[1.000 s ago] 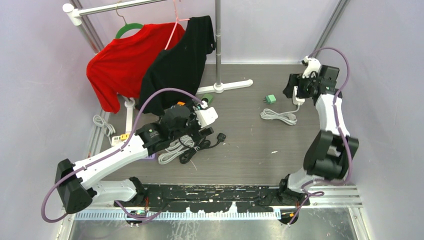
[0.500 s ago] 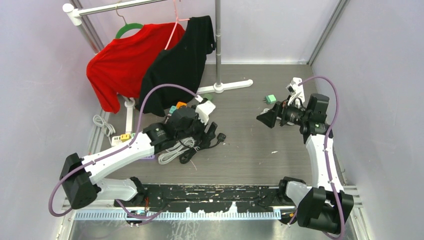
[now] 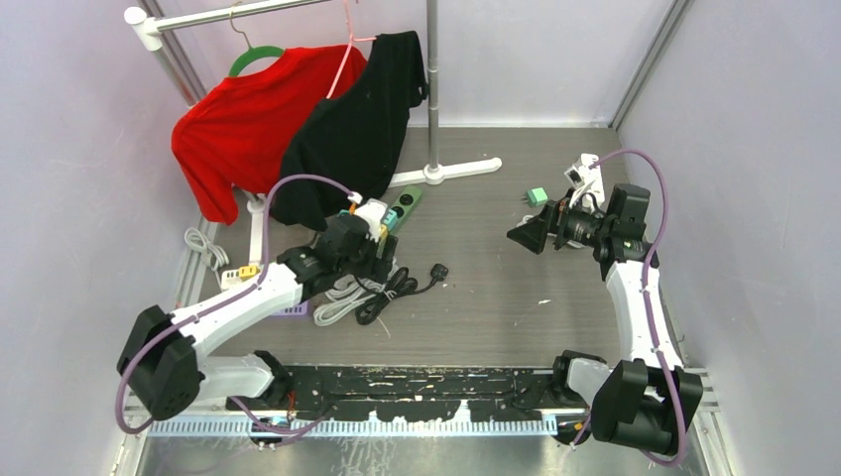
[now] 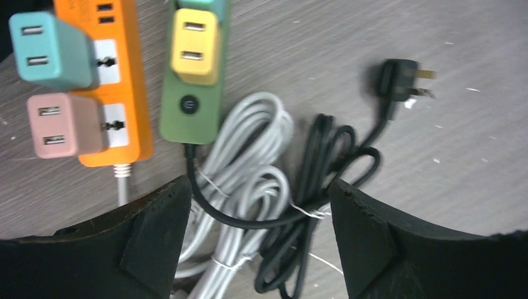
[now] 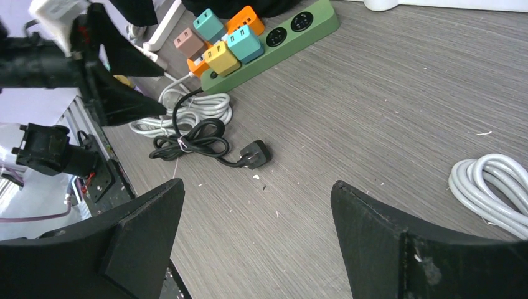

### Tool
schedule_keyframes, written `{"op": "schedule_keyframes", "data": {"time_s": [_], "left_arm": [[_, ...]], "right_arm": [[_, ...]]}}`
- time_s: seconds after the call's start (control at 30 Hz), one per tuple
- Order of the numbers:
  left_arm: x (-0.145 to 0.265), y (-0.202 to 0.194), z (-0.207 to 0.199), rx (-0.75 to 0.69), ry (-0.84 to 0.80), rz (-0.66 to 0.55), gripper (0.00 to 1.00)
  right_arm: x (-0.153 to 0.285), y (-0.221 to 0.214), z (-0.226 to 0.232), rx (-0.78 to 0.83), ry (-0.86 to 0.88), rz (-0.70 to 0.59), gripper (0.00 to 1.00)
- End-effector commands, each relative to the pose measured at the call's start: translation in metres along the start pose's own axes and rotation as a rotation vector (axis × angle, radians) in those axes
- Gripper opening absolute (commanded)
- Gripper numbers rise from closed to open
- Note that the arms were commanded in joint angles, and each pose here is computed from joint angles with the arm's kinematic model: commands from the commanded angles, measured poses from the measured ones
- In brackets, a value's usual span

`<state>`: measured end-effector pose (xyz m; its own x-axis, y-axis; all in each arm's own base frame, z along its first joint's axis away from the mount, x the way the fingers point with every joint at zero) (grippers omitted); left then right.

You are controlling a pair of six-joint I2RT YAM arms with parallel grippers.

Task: Pull the plug off the socket
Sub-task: Move the socket to the center of the board.

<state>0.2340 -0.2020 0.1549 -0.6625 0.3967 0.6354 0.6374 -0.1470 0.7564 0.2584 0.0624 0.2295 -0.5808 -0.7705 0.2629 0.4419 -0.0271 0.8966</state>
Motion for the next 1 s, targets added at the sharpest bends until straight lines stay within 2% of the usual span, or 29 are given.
{"op": "schedule_keyframes", "data": {"time_s": [0.0, 0.13, 0.33, 0.63, 0.83, 0.97], "left_arm": [[-0.018, 0.007, 0.024, 0.009, 0.054, 0.052, 0.81], [-0.035, 0.006, 0.029, -0.009, 0.054, 0.096, 0.81], [-0.058, 0.01, 0.029, -0.056, 0.064, 0.134, 0.74], [-0.075, 0.016, 0.046, -0.128, 0.179, 0.173, 0.73], [-0.087, 0.011, 0.051, -0.129, 0.168, 0.213, 0.74], [-0.093, 0.009, 0.058, -0.105, 0.156, 0.228, 0.68]], "right_arm": [[0.003, 0.023, 0.01, 0.083, 0.033, -0.054, 0.92], [0.003, 0.022, 0.009, 0.08, 0.034, -0.054, 0.92], [0.002, 0.02, 0.008, 0.075, 0.032, -0.053, 0.92], [0.001, 0.02, 0.007, 0.075, 0.031, -0.051, 0.92], [0.001, 0.019, 0.007, 0.072, 0.031, -0.05, 0.92], [0.001, 0.019, 0.007, 0.073, 0.031, -0.05, 0.92]]}}
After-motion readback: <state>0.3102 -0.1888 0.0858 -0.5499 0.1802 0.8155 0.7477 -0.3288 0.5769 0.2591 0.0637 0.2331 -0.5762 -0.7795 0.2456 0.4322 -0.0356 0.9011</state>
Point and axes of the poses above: each gripper's point midway between its finger pads, its own x axis back along the fingers, its own z axis along the line the jaws close on, y = z × x, the point moved 4 cm from there along x, back along the fingers, and after that the axes turned 6 degrees about x, right-handed, at the moved point
